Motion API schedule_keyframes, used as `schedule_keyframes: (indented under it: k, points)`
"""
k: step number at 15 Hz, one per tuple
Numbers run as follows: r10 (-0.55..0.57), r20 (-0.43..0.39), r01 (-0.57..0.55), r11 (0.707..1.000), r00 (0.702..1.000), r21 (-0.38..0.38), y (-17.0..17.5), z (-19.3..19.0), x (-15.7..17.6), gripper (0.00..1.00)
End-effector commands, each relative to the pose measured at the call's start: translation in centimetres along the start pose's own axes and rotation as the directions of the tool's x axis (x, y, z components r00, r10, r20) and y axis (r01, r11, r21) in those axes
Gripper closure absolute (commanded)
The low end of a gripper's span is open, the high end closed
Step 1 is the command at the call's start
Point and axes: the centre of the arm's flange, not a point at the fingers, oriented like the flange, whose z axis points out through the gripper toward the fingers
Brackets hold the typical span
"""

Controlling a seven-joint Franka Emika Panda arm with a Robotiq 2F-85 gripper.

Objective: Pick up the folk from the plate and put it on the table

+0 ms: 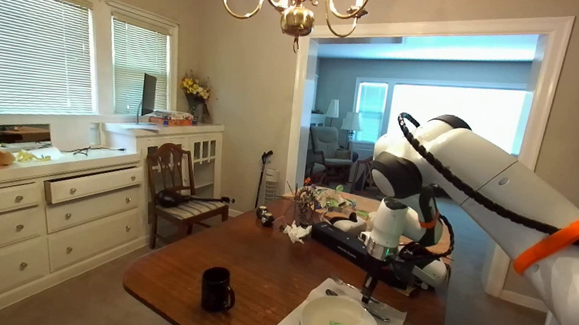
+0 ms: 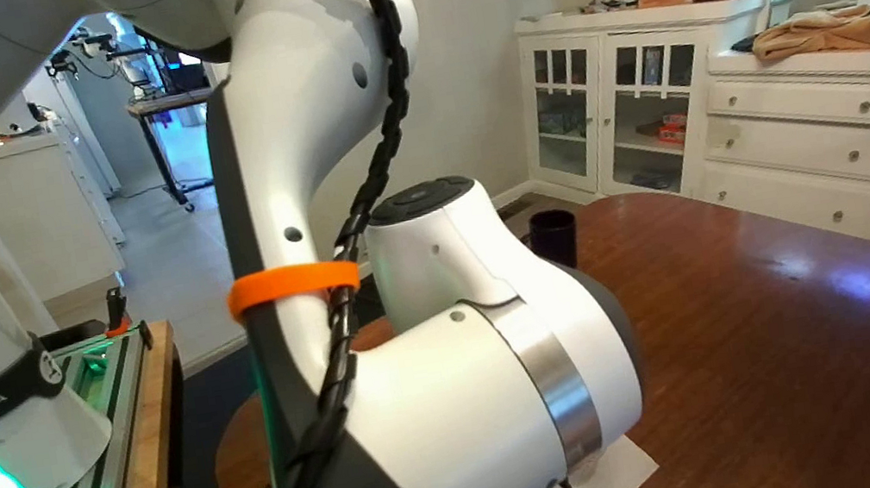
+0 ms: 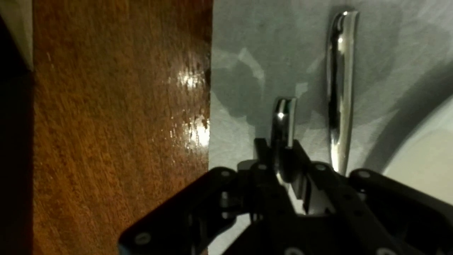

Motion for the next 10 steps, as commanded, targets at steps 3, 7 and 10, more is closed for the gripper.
schedule_keyframes:
  k: [3,7,10]
  points:
    - [0.029,0.030,-0.029,1.000,0.999,-0.005,1.40,1.13,0.28,0.96]
    - [0.020,0.044,-0.019,1.000,0.999,-0.016,1.52,1.29,-0.14,0.96]
    - [0.008,0.056,-0.008,1.000,0.998,-0.009,1.40,1.41,-0.43,0.96]
